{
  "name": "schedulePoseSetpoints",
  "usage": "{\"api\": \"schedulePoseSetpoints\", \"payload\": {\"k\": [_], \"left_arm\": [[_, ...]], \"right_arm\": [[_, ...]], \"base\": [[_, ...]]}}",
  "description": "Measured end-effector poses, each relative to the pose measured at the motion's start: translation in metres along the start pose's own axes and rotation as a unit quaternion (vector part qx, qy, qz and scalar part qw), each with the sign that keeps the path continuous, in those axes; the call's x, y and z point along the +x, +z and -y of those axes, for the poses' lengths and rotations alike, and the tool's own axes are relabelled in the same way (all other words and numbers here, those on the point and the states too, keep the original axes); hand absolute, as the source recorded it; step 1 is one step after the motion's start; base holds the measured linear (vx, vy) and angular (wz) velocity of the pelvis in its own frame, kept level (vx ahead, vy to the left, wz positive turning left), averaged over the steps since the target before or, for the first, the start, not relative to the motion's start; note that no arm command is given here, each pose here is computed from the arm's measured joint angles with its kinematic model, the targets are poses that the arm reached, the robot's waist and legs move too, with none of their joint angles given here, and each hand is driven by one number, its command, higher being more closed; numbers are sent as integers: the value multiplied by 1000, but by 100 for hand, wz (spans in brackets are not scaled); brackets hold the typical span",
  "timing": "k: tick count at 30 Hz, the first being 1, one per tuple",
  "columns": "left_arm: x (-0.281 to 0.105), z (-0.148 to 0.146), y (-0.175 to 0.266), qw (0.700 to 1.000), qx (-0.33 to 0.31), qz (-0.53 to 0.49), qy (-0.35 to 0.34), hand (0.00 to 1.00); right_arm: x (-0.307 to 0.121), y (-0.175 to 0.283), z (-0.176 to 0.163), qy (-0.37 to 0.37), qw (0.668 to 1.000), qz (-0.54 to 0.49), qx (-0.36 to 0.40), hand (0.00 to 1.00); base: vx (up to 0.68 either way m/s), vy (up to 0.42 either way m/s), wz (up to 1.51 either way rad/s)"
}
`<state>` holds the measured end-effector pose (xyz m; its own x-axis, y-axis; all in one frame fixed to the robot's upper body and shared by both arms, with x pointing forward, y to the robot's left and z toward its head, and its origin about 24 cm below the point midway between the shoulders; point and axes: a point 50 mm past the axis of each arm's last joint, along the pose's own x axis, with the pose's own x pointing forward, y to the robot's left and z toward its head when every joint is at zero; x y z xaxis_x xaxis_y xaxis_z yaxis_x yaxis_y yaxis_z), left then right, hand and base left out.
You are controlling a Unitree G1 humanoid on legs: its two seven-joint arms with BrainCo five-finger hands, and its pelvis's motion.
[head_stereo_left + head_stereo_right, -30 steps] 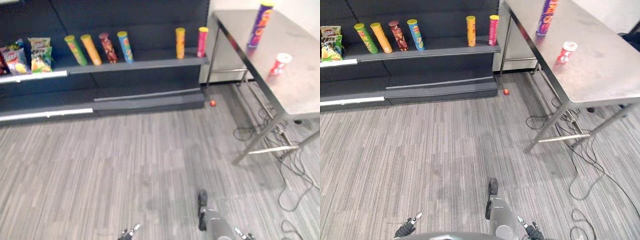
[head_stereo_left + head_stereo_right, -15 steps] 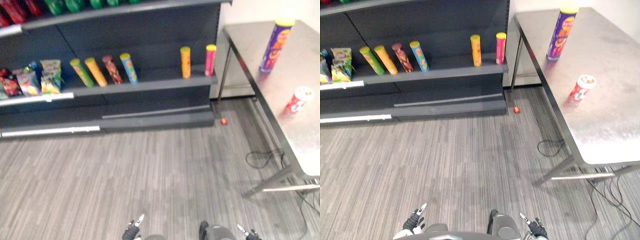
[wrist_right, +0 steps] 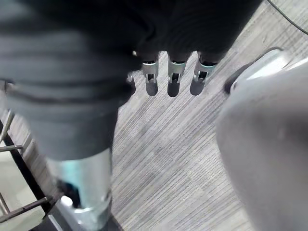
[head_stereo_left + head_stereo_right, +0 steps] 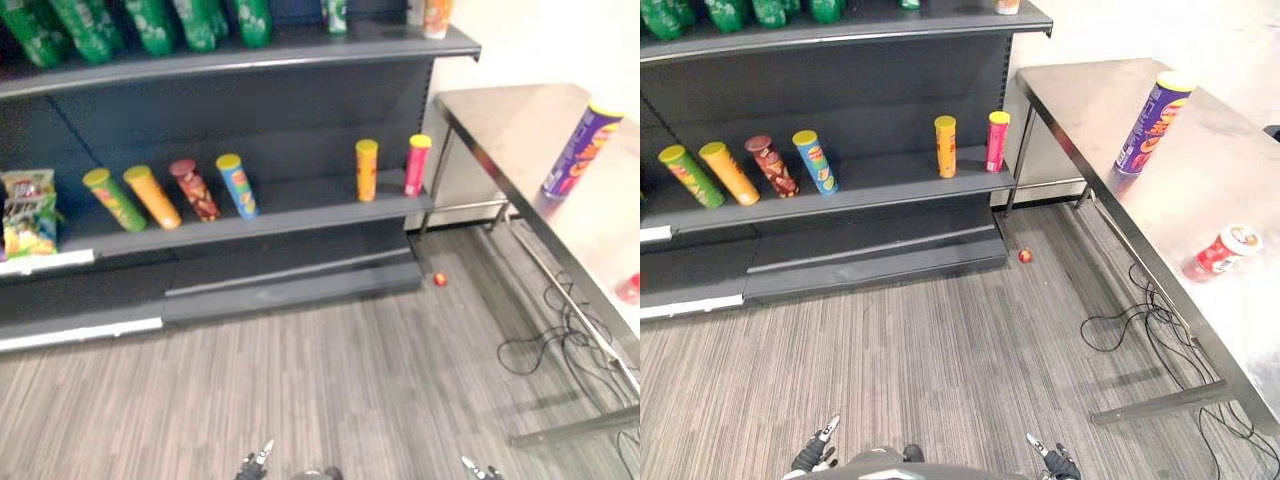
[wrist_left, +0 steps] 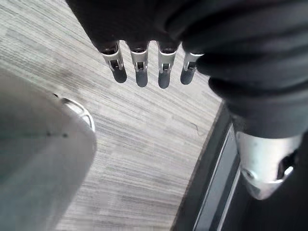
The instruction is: Put the gum and the chips on the shelf.
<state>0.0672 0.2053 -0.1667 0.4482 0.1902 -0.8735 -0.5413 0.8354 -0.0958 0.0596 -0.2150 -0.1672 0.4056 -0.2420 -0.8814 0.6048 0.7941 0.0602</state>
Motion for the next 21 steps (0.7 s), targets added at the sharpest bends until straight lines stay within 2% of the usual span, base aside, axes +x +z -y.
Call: {"api": "schedulePoseSetpoints", "payload": {"k": [2, 5, 11, 21], "left_arm": [[-1, -2, -2, 999, 41, -12, -8, 0], [-3, -7, -7, 998, 63, -21, -6, 0], [-4, -11, -9, 998, 53, -25, 1, 0], [-5, -2, -19, 998, 43, -42, -15, 0]], "right_arm": [[0, 1, 3, -5, 1000, 1, 4, 0], [0, 3, 2, -1, 1000, 5, -4, 0], [4, 17, -8, 13, 999, 26, -14, 0], [4, 20, 4, 6, 999, 24, -40, 0]], "base": [[300, 172, -10], [248, 65, -7], [215, -98, -18], [138, -134, -19]]}}
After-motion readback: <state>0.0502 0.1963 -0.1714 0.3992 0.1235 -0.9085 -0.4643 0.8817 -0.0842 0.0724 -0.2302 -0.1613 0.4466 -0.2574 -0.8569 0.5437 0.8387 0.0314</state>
